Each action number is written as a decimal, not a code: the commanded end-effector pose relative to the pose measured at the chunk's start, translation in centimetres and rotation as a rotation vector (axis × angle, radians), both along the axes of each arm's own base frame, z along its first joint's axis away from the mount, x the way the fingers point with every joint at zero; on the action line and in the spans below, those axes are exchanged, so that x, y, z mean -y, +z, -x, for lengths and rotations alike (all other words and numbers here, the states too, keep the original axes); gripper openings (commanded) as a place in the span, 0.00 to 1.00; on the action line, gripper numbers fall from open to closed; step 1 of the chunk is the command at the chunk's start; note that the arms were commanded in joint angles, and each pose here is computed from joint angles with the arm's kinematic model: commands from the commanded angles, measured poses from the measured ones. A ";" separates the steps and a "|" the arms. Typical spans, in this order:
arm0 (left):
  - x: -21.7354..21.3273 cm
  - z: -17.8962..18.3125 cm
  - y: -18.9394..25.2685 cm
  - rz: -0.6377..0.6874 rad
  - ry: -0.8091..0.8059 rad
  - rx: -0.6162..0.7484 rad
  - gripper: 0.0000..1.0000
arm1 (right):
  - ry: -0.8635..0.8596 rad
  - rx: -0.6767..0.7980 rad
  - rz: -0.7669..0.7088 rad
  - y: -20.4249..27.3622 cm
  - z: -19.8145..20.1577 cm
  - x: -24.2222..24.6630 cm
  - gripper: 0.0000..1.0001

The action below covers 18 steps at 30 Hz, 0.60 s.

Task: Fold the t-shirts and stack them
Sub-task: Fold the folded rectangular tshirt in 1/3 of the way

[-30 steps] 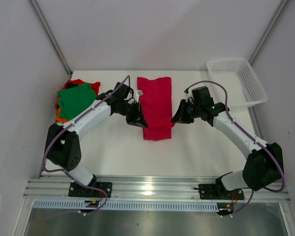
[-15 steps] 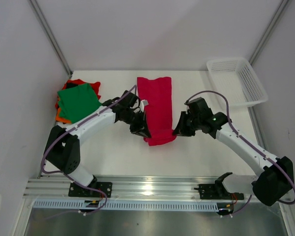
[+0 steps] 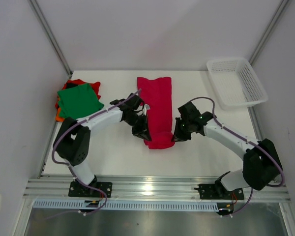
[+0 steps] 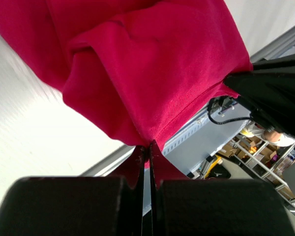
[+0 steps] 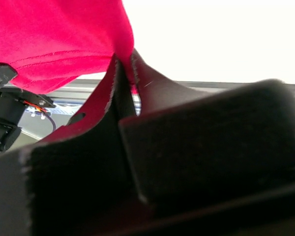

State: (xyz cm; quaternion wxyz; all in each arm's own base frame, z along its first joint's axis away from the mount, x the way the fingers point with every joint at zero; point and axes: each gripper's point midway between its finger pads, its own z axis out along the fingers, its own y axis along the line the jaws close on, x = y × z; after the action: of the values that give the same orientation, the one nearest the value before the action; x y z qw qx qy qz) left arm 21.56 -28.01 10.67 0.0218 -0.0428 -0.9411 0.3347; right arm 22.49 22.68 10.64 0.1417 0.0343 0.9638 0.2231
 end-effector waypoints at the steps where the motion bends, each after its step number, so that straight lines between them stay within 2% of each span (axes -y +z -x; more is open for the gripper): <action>1: 0.5 -1.5 -0.4 -0.021 -0.025 0.021 0.01 | 0.022 0.062 0.011 0.2 -2.3 -0.4 0.00; 9: 0.2 -3.5 -1.9 -0.035 0.006 -0.009 0.01 | 0.039 0.041 0.040 -1.9 -3.9 -0.7 0.00; 18: 0.1 -4.0 -2.5 -0.042 0.006 -0.023 0.01 | 0.051 0.036 0.046 -2.9 -5.2 -1.0 0.00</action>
State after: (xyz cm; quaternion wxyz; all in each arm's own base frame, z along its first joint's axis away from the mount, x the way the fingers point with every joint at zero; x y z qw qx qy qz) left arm 24.67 -27.79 7.73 0.0411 -0.0239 -0.9495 0.3102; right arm 25.49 23.05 6.43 0.1237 0.0134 0.9733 0.1931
